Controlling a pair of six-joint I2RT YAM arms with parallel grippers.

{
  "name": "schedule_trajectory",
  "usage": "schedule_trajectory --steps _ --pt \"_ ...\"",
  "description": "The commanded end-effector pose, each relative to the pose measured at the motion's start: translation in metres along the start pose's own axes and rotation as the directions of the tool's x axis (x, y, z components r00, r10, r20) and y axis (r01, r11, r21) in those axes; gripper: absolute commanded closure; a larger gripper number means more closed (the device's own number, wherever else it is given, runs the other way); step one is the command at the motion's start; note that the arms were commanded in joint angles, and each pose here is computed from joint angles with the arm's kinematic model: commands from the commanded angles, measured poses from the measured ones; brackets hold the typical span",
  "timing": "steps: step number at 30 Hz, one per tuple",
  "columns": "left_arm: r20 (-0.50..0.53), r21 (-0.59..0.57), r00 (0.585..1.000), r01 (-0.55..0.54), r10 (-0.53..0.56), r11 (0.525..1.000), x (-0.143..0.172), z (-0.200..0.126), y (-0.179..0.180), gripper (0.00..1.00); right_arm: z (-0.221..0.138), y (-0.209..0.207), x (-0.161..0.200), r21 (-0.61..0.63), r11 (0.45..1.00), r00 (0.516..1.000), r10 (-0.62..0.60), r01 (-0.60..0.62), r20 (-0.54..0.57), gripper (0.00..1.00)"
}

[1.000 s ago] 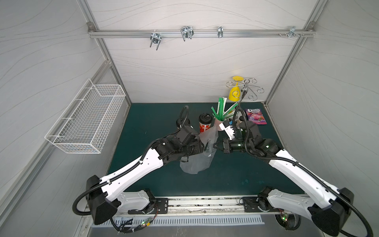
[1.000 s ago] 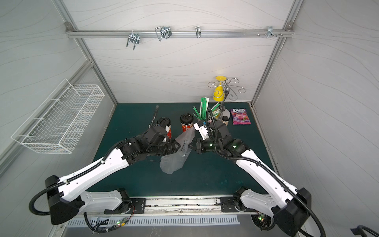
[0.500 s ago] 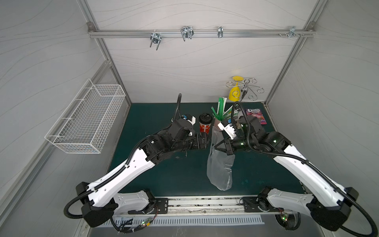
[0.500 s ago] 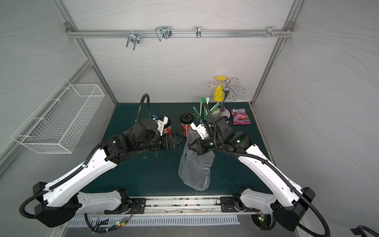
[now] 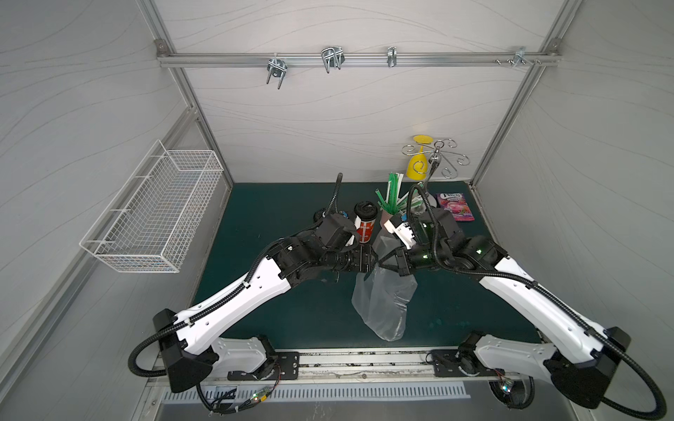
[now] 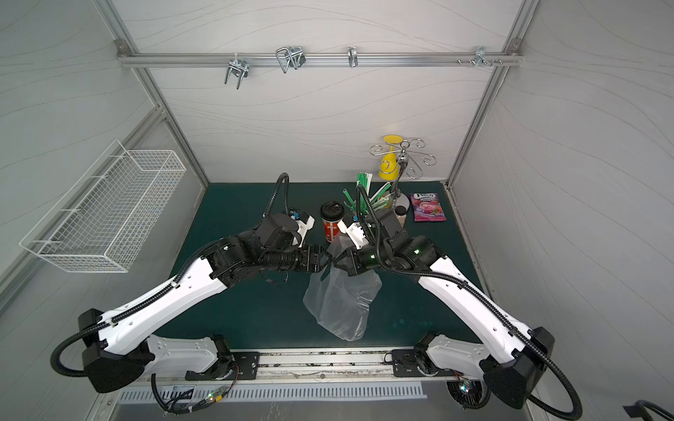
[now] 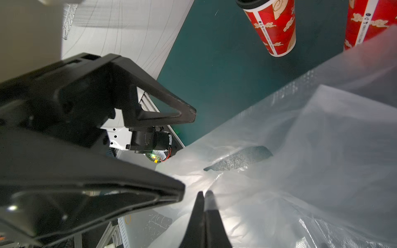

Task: Pack milk tea into plastic carrier bags
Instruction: Adjust the plastic carrier bag at the center of the board.

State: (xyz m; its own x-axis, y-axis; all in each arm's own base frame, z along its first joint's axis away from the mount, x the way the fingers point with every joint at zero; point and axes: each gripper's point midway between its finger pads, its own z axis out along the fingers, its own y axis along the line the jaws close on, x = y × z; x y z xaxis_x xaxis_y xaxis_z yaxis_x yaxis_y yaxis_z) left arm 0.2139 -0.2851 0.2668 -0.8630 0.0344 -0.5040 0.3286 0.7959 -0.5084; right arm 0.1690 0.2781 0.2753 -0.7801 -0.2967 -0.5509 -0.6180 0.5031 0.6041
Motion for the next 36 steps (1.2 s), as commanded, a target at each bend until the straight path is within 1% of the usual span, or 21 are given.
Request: schedule_trajectory --steps 1,3,5,9,12,14,17,20,21,24,27,32,36 --pt "0.001 -0.043 1.000 -0.018 0.018 0.999 -0.002 0.002 0.008 0.27 -0.005 0.012 -0.002 -0.043 0.999 0.999 -0.031 0.032 0.030 1.00" --pt "0.001 -0.063 1.000 -0.004 0.004 0.998 -0.003 0.002 0.016 0.27 -0.005 0.012 -0.003 -0.047 0.998 0.999 -0.035 0.037 0.034 1.00" --pt "-0.003 -0.054 1.000 0.004 -0.004 0.999 -0.003 0.003 0.019 0.28 -0.004 0.014 -0.002 -0.059 0.997 0.999 -0.039 0.041 0.033 1.00" --pt "-0.034 0.000 0.999 0.000 0.000 1.000 0.001 0.011 0.011 0.39 -0.003 0.014 -0.003 -0.068 0.996 0.998 -0.047 0.050 0.037 1.00" --pt "-0.048 0.004 0.999 0.001 -0.001 1.000 0.002 0.016 0.010 0.53 -0.002 0.013 -0.005 -0.064 0.997 0.998 -0.051 0.053 0.041 1.00" --pt "-0.049 -0.018 0.999 0.000 -0.001 1.000 0.002 0.015 0.014 0.64 -0.002 0.014 -0.007 -0.064 0.996 0.997 -0.055 0.058 0.046 1.00" --pt "-0.027 -0.028 1.000 0.016 -0.017 0.999 -0.003 0.006 0.019 0.81 -0.003 0.013 -0.008 -0.056 0.997 0.997 -0.056 0.059 0.050 1.00" --pt "0.019 -0.036 0.998 0.064 -0.063 0.997 -0.007 -0.010 0.033 0.98 -0.005 0.007 -0.008 -0.025 0.998 0.997 -0.050 0.051 0.054 1.00" --pt "0.039 -0.046 0.996 0.083 -0.081 0.996 -0.009 -0.016 0.039 1.00 -0.006 0.004 -0.007 -0.017 0.999 0.998 -0.044 0.045 0.054 1.00" --pt "0.076 -0.060 0.992 0.104 -0.099 0.993 -0.009 -0.028 0.049 1.00 -0.005 -0.004 -0.006 -0.005 1.000 0.998 -0.029 0.029 0.048 1.00" --pt "0.080 -0.064 0.991 0.113 -0.108 0.992 -0.008 -0.030 0.052 1.00 -0.006 -0.008 -0.004 0.018 0.999 0.999 -0.031 0.031 0.033 1.00" --pt "0.066 -0.067 0.991 0.125 -0.120 0.990 -0.008 -0.027 0.051 1.00 -0.010 -0.013 -0.008 0.032 0.999 0.999 -0.021 0.020 0.047 1.00" --pt "0.064 -0.092 0.987 0.152 -0.147 0.984 -0.008 -0.025 0.057 1.00 -0.015 -0.016 -0.013 0.037 0.999 0.998 -0.023 0.021 0.064 1.00"
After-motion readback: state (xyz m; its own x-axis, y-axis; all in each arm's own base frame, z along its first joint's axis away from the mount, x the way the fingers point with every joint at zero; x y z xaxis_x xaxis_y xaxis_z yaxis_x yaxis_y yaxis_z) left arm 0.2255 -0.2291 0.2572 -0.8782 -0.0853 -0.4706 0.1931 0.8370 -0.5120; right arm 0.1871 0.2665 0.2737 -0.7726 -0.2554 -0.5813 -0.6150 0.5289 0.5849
